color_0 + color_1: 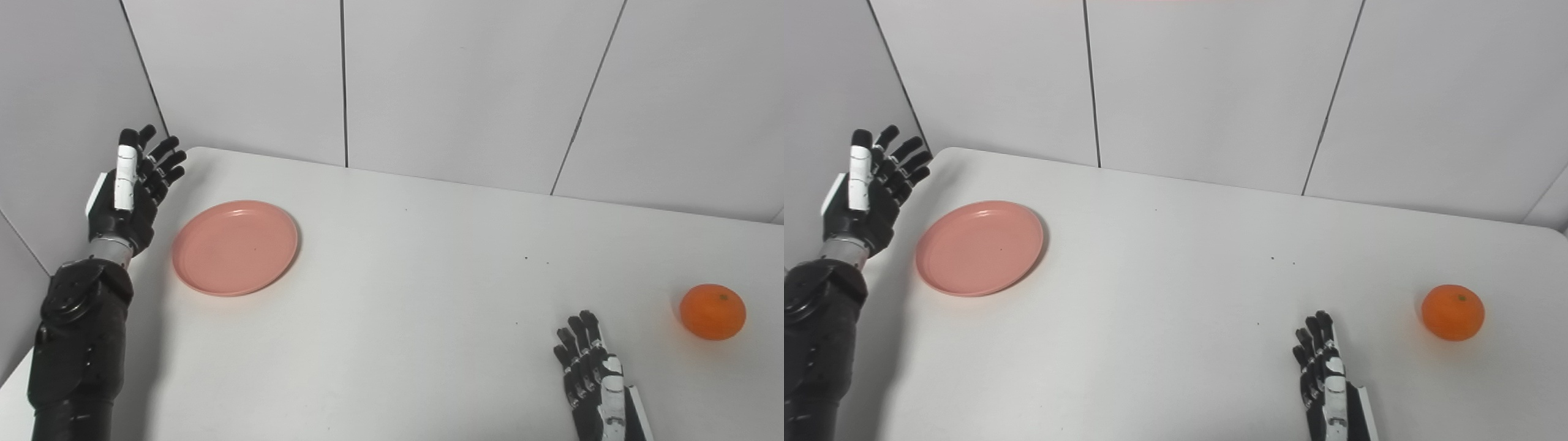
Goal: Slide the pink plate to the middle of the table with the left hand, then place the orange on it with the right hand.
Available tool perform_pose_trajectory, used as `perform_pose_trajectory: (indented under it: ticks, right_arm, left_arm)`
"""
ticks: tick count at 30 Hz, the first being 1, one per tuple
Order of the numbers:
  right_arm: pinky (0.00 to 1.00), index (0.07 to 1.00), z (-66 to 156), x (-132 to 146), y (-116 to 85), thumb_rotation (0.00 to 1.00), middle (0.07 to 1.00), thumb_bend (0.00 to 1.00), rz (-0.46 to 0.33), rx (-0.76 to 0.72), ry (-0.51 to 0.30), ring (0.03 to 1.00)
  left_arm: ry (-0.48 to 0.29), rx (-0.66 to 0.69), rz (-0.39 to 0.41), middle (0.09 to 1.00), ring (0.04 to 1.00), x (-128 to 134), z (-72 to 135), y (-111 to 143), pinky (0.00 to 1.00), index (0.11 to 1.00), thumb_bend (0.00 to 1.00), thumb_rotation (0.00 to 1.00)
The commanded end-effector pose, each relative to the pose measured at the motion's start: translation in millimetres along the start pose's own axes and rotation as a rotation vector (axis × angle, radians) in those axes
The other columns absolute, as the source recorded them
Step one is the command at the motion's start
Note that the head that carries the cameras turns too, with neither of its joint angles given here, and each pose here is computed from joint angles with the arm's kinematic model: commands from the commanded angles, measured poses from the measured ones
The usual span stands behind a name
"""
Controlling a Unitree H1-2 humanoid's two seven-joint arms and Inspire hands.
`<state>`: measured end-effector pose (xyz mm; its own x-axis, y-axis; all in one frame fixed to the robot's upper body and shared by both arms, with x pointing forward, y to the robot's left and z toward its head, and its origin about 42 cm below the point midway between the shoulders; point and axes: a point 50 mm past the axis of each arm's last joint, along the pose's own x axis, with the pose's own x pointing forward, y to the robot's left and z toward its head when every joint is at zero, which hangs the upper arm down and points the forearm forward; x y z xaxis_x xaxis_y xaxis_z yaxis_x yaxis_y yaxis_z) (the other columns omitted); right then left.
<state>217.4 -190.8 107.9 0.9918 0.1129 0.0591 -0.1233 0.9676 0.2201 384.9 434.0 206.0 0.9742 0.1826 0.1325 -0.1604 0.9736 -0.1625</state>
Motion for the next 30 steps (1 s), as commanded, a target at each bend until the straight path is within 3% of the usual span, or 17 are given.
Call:
perform_pose_trajectory:
  ticks: [1, 12, 18, 25, 30]
  right_arm:
    - [1.0, 1.0, -27.2, -31.5, -1.5, 1.0, 0.987, 0.76, -0.049, 0.036, 0.124, 0.975]
    - [1.0, 0.999, -24.7, -33.2, -3.1, 1.0, 0.98, 0.76, -0.05, 0.024, 0.123, 0.968]
    - [1.0, 1.0, -24.3, -33.9, -3.5, 1.0, 0.983, 0.76, -0.049, 0.025, 0.123, 0.97]
    - [1.0, 1.0, -23.9, -34.5, -3.7, 1.0, 0.984, 0.76, -0.047, 0.027, 0.126, 0.972]
    - [1.0, 1.0, -23.3, -34.6, -2.9, 1.0, 0.983, 0.76, -0.05, 0.031, 0.131, 0.971]
  left_arm:
    - [-0.122, 0.016, -0.024, 0.827, 0.84, 15.6, 28.5, 5.7, 0.87, 0.895, 1.0, 0.81]
    - [-0.08, -0.044, 0.05, 0.814, 0.805, 21.9, -8.8, 31.8, 0.86, 0.89, 1.0, 0.79]
    - [-0.066, -0.051, 0.059, 0.81, 0.787, 21.8, -24.1, 45.6, 0.79, 0.915, 1.0, 0.77]
    - [-0.06, -0.063, 0.052, 0.782, 0.728, 19.3, -34.9, 54.6, 0.67, 0.873, 1.0, 0.78]
    - [-0.029, -0.044, 0.049, 0.742, 0.703, 18.4, -44.1, 55.0, 0.66, 0.851, 1.0, 0.8]
